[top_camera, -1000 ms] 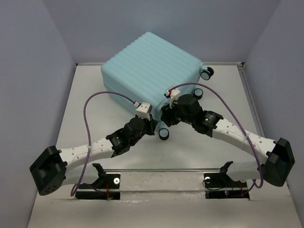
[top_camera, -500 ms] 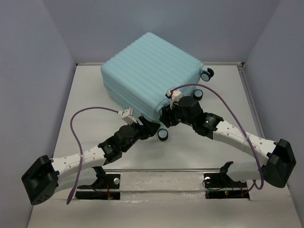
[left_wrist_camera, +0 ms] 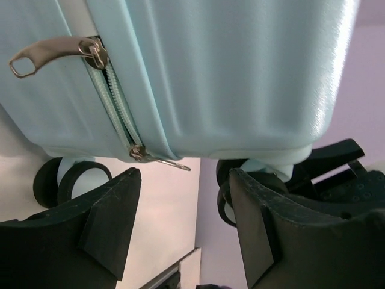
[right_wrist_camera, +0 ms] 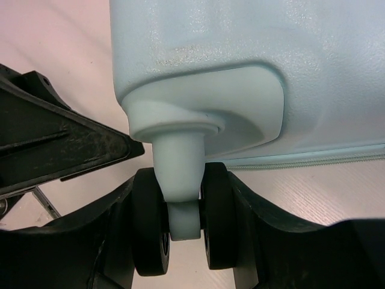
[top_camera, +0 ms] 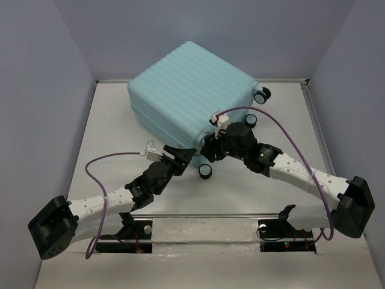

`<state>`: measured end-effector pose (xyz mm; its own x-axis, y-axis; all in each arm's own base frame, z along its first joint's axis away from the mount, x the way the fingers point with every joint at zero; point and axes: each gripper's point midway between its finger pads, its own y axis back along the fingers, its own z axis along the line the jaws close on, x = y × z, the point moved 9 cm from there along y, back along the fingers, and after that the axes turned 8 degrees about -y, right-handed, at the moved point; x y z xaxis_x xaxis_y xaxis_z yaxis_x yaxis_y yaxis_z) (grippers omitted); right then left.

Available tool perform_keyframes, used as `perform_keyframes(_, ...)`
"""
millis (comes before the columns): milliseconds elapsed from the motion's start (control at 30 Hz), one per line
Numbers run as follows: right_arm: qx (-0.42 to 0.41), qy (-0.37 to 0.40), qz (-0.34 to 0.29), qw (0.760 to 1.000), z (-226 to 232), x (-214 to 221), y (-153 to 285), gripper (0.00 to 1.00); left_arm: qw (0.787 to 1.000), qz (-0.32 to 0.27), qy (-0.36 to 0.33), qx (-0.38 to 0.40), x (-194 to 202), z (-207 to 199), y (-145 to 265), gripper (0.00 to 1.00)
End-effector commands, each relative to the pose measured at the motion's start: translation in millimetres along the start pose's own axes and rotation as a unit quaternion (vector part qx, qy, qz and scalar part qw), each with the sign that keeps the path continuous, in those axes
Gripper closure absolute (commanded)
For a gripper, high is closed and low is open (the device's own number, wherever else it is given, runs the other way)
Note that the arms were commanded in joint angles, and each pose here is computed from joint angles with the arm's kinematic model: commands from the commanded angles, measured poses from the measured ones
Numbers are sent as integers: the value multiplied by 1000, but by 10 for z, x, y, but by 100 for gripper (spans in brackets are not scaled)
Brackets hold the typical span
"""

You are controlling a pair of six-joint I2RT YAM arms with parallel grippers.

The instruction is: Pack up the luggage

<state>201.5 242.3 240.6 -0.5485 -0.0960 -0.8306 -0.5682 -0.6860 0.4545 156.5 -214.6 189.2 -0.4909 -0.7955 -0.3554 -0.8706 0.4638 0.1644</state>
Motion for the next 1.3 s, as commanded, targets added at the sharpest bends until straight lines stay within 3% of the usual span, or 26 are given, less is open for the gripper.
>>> perform_keyframes(0, -56, -3, 6, 998, 161, 52, 3, 93, 998, -40, 52, 13, -97, -117, -135, 30)
perform_keyframes(333, -61, 3, 6, 998, 239, 64, -20, 93, 997, -20, 78, 11, -14, -89, -293, 45)
perform_keyframes(433, -62, 6, 8, 998, 261, 89, -27, 93, 997, -21, 77, 8, 2, -91, -338, 57)
perform_keyframes(467, -66, 8, 10, 998, 284, 109, -27, 93, 997, -22, 75, 8, 3, -98, -350, 67)
perform_keyframes(633, -59, 7, 3, 998, 266, 117, -5, 93, 998, -27, 62, 0, 13, -49, -368, 94)
perform_keyframes(1000, -33, 7, -16, 999, 208, 107, 84, 93, 999, -24, 33, -29, -12, 274, -140, 94)
perform_keyframes(1267, -10, 10, -28, 1000, 166, 82, 142, 93, 996, -5, 9, -86, -9, 789, 169, 94)
